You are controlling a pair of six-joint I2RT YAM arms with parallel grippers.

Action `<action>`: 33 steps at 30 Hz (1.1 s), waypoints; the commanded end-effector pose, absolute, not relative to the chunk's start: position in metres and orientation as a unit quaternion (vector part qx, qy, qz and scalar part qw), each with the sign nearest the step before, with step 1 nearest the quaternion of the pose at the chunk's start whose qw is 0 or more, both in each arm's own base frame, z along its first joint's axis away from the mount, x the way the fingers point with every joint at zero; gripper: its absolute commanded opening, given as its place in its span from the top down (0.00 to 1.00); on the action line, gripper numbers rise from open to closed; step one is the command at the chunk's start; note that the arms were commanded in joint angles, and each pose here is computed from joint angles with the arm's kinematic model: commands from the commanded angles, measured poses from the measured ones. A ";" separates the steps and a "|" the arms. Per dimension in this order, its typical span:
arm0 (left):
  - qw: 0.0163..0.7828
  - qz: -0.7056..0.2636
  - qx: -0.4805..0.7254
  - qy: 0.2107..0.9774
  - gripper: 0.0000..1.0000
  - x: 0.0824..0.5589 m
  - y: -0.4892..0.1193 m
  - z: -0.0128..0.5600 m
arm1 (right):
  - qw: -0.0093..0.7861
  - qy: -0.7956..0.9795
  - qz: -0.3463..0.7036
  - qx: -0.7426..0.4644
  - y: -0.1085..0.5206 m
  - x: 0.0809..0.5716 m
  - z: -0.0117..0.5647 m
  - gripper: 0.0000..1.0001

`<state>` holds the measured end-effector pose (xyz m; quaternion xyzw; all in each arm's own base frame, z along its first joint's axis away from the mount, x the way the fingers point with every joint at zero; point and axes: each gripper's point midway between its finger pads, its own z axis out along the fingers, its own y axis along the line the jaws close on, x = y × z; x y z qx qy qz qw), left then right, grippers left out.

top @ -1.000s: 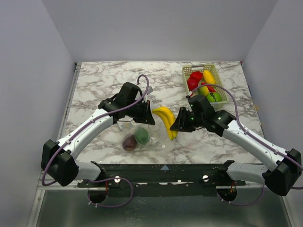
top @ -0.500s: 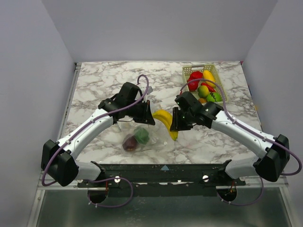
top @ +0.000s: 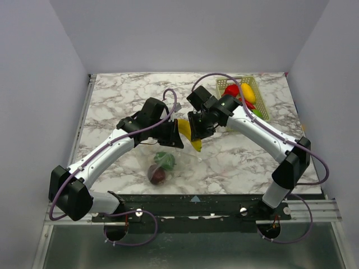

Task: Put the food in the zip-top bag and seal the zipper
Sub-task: Place the fake fruit in the zipper food storage bag.

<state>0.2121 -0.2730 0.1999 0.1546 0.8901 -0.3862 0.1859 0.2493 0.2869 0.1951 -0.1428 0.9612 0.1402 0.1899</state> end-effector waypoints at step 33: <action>0.264 -0.360 0.202 0.871 1.00 0.218 -0.275 0.229 | 0.133 0.953 0.044 -0.268 0.286 0.236 0.177 0.77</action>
